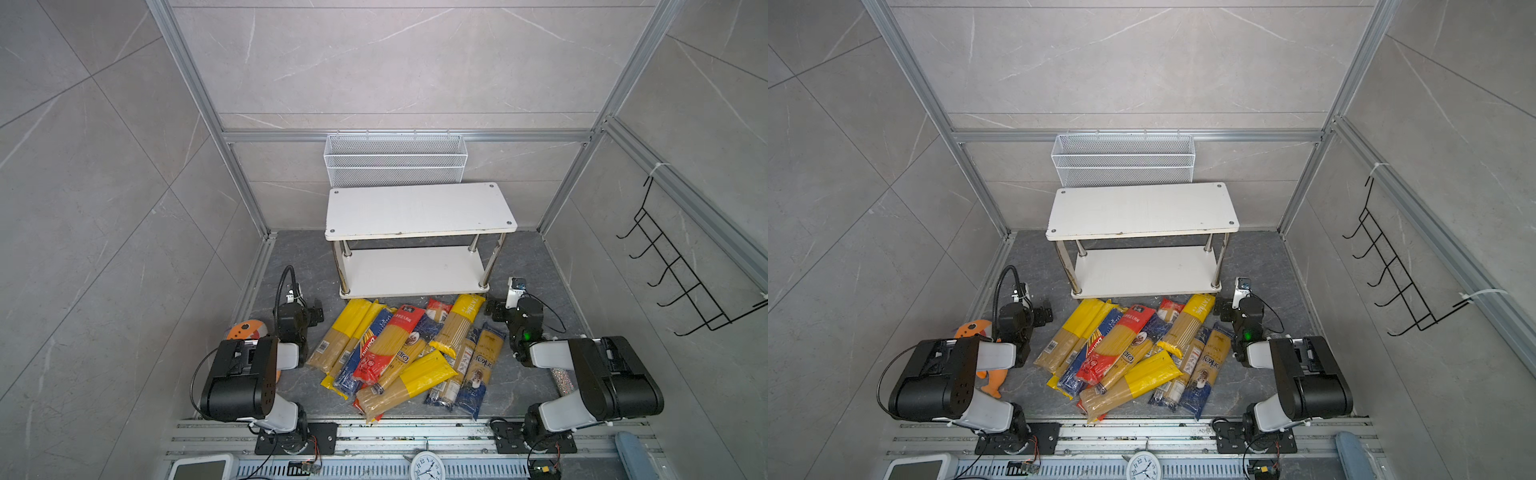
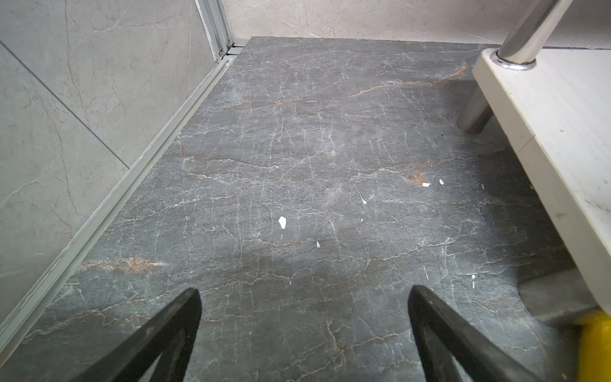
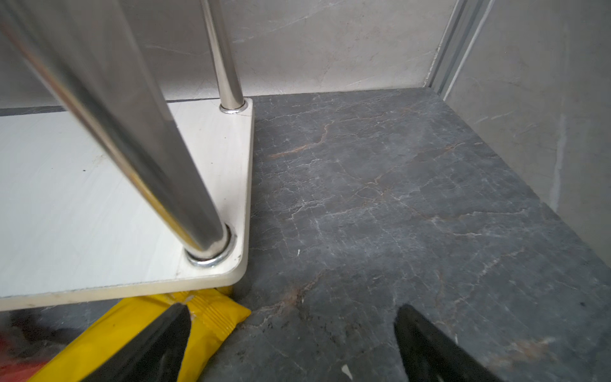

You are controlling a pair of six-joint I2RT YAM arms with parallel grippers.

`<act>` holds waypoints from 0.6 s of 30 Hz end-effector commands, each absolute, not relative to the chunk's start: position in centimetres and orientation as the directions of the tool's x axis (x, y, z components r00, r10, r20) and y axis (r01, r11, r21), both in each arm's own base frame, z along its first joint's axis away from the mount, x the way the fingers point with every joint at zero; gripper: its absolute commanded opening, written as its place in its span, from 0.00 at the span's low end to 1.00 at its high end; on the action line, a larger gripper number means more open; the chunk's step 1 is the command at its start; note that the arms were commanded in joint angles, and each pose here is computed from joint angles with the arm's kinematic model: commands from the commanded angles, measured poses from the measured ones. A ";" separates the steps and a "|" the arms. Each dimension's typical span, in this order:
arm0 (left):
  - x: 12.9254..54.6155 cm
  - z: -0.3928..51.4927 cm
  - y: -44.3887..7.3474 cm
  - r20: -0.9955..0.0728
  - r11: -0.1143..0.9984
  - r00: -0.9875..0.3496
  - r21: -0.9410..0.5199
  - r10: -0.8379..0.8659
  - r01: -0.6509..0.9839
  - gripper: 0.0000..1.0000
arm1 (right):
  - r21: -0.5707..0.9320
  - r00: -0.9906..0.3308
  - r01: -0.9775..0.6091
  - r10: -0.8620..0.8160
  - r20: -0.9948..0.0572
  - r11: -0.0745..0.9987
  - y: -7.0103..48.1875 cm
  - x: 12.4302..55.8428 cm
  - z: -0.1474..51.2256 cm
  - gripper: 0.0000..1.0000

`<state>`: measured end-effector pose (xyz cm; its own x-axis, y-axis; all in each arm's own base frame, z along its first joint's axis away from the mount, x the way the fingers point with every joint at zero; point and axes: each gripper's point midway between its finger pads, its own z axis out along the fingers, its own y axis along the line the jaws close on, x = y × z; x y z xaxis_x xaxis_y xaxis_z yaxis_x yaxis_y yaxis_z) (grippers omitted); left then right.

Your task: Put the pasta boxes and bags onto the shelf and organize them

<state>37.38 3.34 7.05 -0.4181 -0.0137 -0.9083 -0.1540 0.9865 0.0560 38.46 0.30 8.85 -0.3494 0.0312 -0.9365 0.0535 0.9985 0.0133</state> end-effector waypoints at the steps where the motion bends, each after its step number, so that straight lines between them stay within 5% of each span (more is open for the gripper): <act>1: 38.4 8.7 3.4 -0.931 0.987 -0.364 0.027 -0.034 -0.161 1.00 | 0.006 -0.325 0.117 0.044 -0.945 0.993 -0.7 38.9 10.2 1.00; 14: 38.2 11.4 5.2 -0.915 0.956 -0.399 0.062 -0.060 -0.286 1.00 | -0.273 -0.461 0.377 -0.077 -0.884 0.885 0.0 38.2 14.3 0.99; 18: 37.9 12.2 3.8 -0.896 0.952 -0.443 0.114 -0.024 -0.283 1.00 | -0.237 -0.494 0.382 -0.020 -0.869 0.893 0.8 36.0 14.7 1.00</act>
